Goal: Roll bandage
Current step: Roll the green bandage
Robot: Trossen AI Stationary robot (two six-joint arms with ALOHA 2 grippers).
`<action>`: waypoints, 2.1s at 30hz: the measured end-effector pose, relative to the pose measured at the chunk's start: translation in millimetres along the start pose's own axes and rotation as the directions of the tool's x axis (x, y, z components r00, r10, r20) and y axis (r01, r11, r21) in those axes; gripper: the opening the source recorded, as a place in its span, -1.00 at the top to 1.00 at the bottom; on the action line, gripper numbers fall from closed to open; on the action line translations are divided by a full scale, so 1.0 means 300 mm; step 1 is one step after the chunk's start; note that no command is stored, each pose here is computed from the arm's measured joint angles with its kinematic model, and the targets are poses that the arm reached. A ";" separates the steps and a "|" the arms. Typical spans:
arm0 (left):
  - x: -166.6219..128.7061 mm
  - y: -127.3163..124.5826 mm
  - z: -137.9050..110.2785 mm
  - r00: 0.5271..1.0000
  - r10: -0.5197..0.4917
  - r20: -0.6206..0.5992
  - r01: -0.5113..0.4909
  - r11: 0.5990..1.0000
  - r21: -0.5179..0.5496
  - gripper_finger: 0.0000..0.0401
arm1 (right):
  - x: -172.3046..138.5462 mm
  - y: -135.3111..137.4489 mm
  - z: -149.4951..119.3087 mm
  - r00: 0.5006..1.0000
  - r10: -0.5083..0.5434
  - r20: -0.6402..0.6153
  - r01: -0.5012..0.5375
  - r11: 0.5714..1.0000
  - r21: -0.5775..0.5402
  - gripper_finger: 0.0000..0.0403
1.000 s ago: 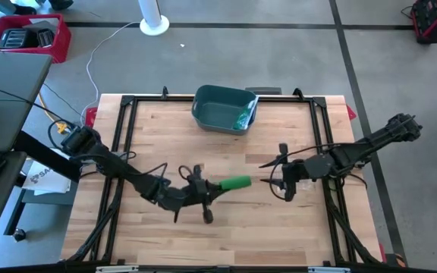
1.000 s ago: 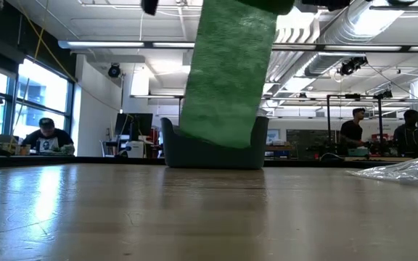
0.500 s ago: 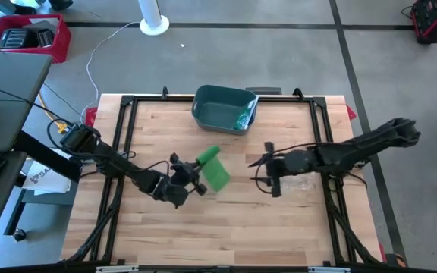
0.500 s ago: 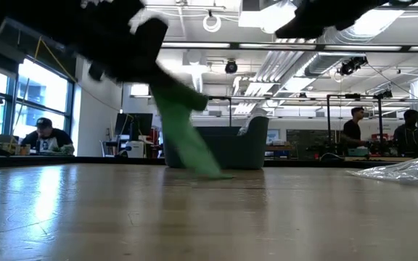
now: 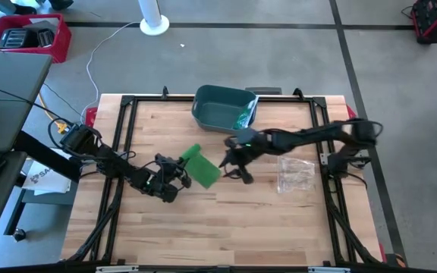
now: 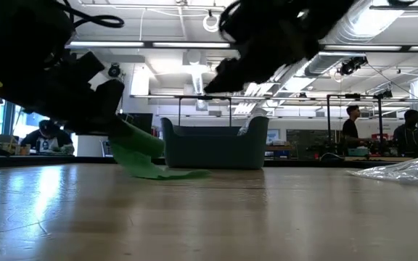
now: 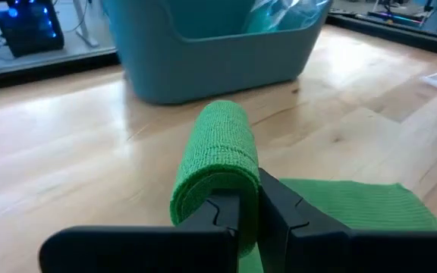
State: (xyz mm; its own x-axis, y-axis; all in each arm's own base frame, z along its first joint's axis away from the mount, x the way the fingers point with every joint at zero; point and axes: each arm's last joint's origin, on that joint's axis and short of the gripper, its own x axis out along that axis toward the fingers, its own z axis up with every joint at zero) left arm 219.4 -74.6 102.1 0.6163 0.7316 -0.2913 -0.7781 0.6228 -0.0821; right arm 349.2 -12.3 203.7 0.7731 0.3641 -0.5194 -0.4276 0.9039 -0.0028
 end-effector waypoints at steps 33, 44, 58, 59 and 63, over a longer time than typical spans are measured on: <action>0.002 0.015 -0.008 1.000 -0.001 -0.002 0.001 0.999 -0.052 0.94 | 0.349 -0.243 -0.043 0.970 0.084 -0.228 -0.131 0.971 -0.200 0.14; 0.003 0.011 -0.008 1.000 -0.018 -0.018 0.016 0.998 -0.060 0.94 | 0.386 -0.331 -0.032 0.980 0.057 -0.190 -0.086 0.985 -0.148 0.14; 0.003 0.017 -0.008 1.000 0.009 0.008 -0.009 0.999 -0.043 0.94 | 0.452 -0.394 -0.188 0.970 0.092 -0.223 -0.104 0.994 -0.039 0.48; 0.003 0.018 -0.007 1.000 0.020 0.021 -0.019 0.999 -0.036 0.94 | 0.443 -0.397 -0.191 0.967 0.096 -0.236 -0.104 0.994 -0.020 0.57; 0.001 0.027 -0.005 0.998 0.047 0.042 -0.048 0.999 0.018 0.94 | 0.426 -0.396 -0.214 0.947 0.133 -0.293 -0.131 0.991 0.028 0.94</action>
State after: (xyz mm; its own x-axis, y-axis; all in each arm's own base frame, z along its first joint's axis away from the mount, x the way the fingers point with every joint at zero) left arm 213.2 -69.8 99.9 0.5834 0.7713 -0.2543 -0.8046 0.5917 -0.0511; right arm 468.5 -87.5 82.7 0.5375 0.3997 -0.7425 -0.5121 0.8543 0.0891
